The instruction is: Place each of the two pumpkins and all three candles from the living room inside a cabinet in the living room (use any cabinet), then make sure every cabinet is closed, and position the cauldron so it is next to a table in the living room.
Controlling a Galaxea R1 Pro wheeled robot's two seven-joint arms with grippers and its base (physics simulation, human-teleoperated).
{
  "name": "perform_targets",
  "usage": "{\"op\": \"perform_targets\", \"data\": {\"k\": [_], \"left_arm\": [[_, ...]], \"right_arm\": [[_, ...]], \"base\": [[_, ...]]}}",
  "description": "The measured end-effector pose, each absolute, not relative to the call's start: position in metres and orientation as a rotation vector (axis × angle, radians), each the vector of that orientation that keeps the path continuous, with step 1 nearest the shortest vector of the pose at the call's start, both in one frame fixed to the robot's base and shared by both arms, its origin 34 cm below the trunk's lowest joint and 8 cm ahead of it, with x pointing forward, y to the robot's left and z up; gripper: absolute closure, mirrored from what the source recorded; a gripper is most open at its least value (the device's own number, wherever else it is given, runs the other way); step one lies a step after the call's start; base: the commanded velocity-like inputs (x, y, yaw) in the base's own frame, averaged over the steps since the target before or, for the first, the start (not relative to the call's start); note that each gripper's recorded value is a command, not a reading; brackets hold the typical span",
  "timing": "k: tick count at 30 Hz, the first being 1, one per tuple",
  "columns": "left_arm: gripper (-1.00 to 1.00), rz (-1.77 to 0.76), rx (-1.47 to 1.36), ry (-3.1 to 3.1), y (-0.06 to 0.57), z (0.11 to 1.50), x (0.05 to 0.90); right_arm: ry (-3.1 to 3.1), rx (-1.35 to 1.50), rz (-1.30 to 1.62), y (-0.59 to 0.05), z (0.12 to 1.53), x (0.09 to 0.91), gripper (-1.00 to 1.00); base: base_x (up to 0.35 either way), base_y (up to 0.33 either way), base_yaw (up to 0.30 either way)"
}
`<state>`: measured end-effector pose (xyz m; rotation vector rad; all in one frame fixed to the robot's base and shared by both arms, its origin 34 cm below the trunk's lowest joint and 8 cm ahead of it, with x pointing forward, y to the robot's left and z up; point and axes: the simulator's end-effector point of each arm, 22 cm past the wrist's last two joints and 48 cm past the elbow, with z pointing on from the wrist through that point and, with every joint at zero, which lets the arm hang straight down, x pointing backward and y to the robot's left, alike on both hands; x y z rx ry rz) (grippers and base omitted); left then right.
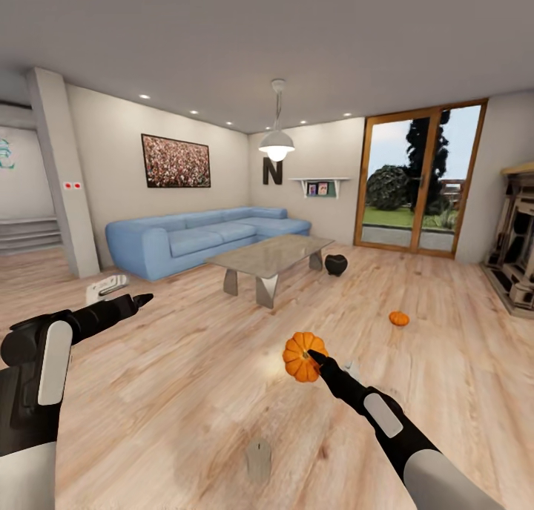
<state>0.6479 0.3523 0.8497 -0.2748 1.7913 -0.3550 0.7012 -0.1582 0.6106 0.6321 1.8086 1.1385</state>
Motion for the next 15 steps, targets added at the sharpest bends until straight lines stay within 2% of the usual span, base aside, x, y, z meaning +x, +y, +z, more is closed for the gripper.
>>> {"op": "perform_targets", "data": {"k": [15], "left_arm": [[-1.0, -0.355, -0.275, 1.792, 0.352, 0.883, 0.656]], "right_arm": [[1.811, 0.63, 1.138, -0.157, 0.643, 0.709, 1.0]], "base": [[-0.05, 0.034, 0.282]]}}
